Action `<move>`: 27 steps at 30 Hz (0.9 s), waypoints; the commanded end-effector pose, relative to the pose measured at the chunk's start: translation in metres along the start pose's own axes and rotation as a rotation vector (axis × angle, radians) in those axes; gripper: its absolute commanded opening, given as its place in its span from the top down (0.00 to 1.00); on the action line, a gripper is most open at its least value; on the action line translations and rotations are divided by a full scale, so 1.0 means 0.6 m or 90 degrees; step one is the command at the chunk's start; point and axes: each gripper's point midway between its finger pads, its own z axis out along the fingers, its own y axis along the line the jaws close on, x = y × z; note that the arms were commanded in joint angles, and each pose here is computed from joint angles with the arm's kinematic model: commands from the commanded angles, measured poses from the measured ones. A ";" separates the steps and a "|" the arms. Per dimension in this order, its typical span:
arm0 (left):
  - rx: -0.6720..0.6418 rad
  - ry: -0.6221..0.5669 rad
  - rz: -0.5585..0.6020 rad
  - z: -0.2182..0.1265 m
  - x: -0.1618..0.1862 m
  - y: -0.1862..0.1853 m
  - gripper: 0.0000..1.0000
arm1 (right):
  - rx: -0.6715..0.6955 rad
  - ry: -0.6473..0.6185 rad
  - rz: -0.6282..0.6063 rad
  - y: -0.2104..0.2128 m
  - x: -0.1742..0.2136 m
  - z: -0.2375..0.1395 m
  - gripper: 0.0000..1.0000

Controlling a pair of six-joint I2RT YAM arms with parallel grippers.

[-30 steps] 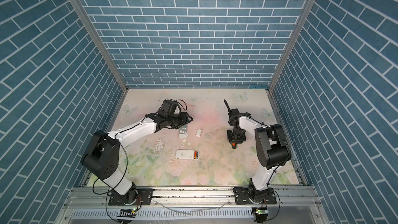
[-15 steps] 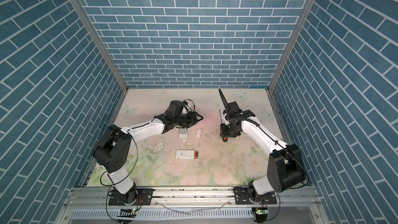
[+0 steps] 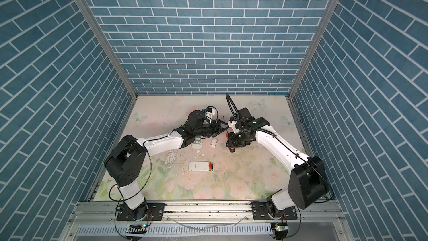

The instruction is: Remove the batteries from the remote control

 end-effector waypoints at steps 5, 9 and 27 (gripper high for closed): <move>0.019 -0.003 0.008 0.015 -0.010 -0.012 0.54 | -0.036 -0.054 -0.020 0.039 -0.037 -0.036 0.99; 0.026 0.002 0.009 0.012 0.000 -0.021 0.54 | -0.025 -0.064 -0.017 0.034 -0.041 -0.036 1.00; 0.038 0.011 -0.003 0.013 0.023 -0.024 0.69 | -0.029 -0.083 -0.016 0.039 -0.068 -0.035 1.00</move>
